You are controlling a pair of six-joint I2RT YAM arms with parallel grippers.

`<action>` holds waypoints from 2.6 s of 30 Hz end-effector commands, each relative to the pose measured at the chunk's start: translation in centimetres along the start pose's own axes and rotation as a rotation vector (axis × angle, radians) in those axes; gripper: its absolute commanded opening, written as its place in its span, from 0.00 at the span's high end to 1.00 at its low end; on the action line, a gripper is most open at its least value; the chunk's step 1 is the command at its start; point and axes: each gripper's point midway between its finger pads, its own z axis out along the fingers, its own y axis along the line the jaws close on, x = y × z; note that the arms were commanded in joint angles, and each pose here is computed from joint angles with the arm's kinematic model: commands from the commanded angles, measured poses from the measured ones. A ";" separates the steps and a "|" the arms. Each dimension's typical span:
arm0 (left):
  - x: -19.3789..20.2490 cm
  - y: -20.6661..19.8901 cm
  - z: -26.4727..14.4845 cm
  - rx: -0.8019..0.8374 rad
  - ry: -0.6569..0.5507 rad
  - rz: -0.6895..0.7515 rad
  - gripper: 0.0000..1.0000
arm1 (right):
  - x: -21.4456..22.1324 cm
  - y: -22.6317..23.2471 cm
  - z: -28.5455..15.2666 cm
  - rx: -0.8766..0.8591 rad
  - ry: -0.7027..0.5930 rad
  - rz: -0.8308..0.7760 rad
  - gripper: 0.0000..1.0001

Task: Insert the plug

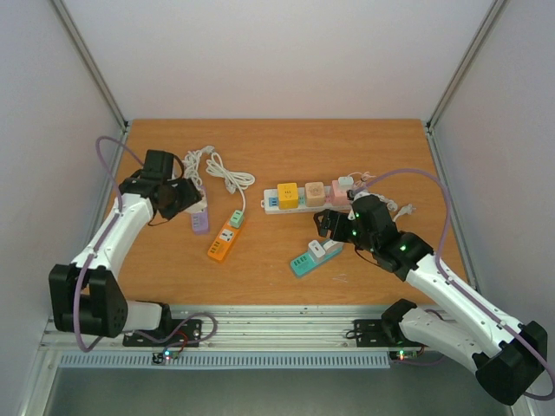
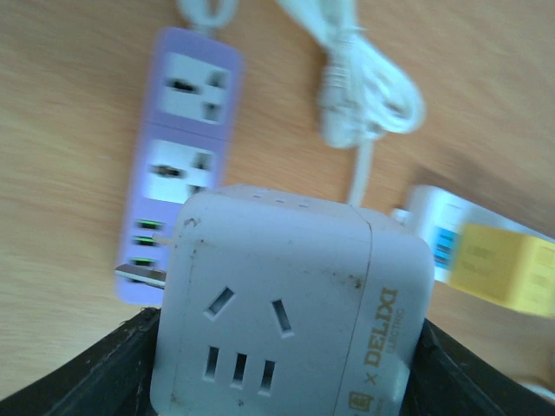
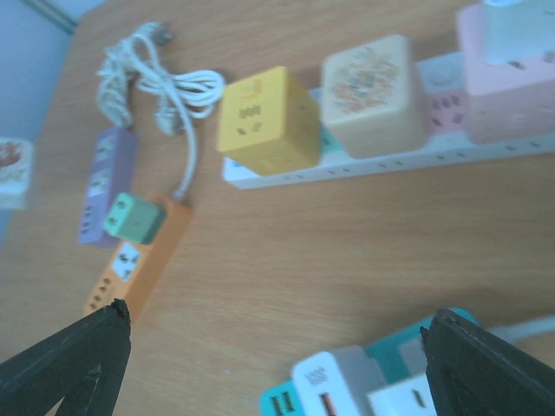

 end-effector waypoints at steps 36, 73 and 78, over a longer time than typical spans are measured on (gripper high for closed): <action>9.5 -14.5 -16.5 0.974 0.359 0.191 0.38 | -1.1 24.7 1.5 -0.861 -0.339 -0.994 0.15; 9.9 -14.9 -17.3 1.028 0.432 0.112 0.34 | -0.7 27.2 -1.4 -1.132 -0.338 -1.063 0.35; 9.7 -14.5 -16.8 0.979 0.408 0.099 0.28 | -1.1 26.7 -0.8 -1.089 -0.341 -1.061 0.61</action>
